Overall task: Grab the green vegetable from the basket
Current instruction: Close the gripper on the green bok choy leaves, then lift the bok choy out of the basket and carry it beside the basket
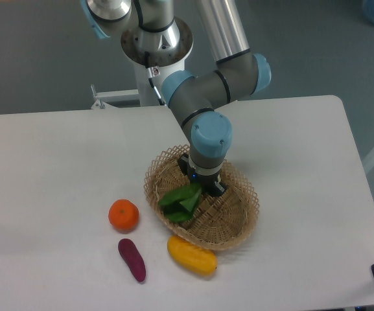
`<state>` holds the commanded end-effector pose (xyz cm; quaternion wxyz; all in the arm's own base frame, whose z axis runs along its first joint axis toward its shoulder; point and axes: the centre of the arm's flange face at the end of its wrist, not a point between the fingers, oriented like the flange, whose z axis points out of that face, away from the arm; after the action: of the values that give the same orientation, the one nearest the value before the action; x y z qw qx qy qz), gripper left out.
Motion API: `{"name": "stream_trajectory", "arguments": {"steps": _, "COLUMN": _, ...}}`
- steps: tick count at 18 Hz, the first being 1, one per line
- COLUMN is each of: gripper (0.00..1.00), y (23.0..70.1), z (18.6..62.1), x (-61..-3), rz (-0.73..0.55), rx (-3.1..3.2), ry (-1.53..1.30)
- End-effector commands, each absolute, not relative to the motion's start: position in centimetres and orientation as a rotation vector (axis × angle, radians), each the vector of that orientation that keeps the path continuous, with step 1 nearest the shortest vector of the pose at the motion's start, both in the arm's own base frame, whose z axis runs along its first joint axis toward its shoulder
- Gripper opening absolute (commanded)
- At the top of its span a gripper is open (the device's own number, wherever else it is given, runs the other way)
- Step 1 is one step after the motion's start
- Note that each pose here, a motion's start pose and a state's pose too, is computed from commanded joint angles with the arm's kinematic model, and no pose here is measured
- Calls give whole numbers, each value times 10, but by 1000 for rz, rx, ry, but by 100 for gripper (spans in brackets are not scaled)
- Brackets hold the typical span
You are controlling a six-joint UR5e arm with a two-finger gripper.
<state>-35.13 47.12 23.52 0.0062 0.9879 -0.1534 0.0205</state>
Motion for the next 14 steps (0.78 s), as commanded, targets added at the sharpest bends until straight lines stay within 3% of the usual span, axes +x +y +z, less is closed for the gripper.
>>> {"name": "stream_trajectory", "arguments": {"steps": 9, "gripper": 27, "y": 492, "z": 317, "x": -409, "rz": -96, "rx": 3169, "ry": -434}}
{"name": "stream_trajectory", "arguments": {"steps": 14, "gripper": 27, "y": 498, "z": 324, "x": -457, "rz": -149, "rx": 3196, "ry": -377}}
